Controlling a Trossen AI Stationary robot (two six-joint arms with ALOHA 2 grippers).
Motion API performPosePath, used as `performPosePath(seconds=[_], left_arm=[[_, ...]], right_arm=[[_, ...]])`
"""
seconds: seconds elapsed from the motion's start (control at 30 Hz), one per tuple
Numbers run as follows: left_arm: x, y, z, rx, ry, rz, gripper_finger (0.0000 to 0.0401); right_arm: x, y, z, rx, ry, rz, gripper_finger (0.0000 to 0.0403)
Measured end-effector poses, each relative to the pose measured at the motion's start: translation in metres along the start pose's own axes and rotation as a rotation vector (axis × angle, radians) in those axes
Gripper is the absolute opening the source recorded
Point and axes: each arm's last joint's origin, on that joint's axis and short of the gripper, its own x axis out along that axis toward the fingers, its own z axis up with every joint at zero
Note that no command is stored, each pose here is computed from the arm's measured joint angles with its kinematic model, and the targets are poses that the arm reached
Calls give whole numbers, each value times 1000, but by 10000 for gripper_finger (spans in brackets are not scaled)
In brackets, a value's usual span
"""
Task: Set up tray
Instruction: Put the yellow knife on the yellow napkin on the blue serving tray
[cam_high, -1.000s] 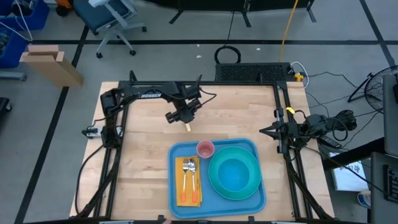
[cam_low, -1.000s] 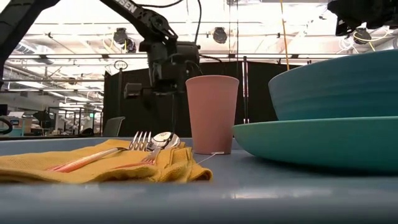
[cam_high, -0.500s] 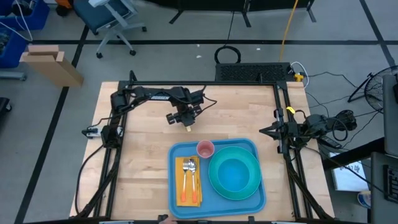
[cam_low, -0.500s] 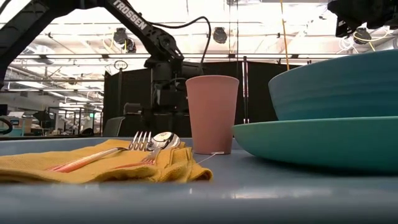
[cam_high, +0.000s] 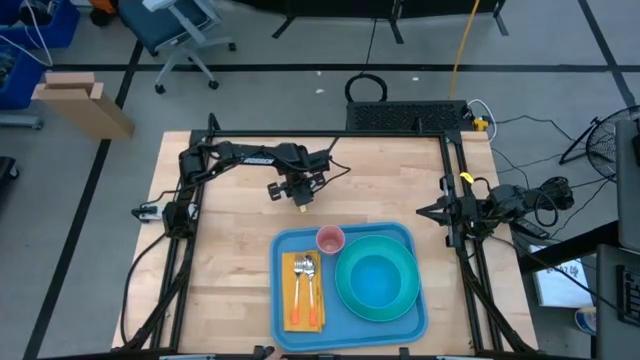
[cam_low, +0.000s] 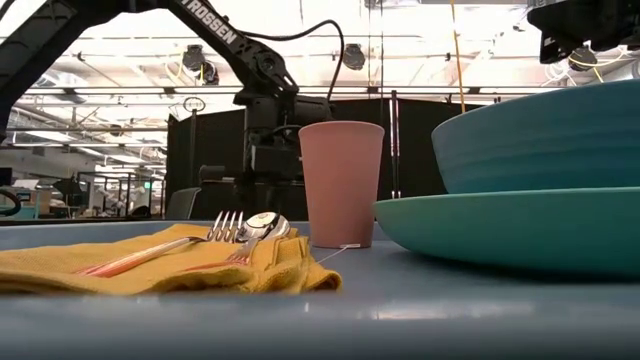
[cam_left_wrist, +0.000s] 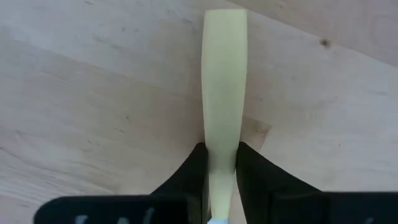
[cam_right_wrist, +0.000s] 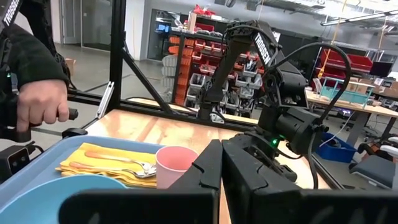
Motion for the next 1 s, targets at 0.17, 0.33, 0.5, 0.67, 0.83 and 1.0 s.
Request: performPosePath(seconds=[0.17, 0.33, 0.5, 0.67, 0.83, 1.0], left_arm=[[-1, 0, 3, 0, 47, 7, 56], [-16, -4, 14, 33, 151, 37, 56], [-58, -17, 38, 25, 259, 127, 56], [-95, -45, 79, -16, 185, 152, 56], [-98, -79, 140, 43, 112, 143, 56], [-74, -116, 198, 157, 148, 197, 56]], right_arm=[[0, 0, 0, 20, 0, 0, 0], [0, 0, 0, 21, 0, 1, 0], [0, 0, 0, 20, 0, 4, 0], [0, 0, 0, 21, -1, 4, 0], [0, 0, 0, 20, -1, 5, 0], [0, 0, 0, 21, -2, 4, 0]])
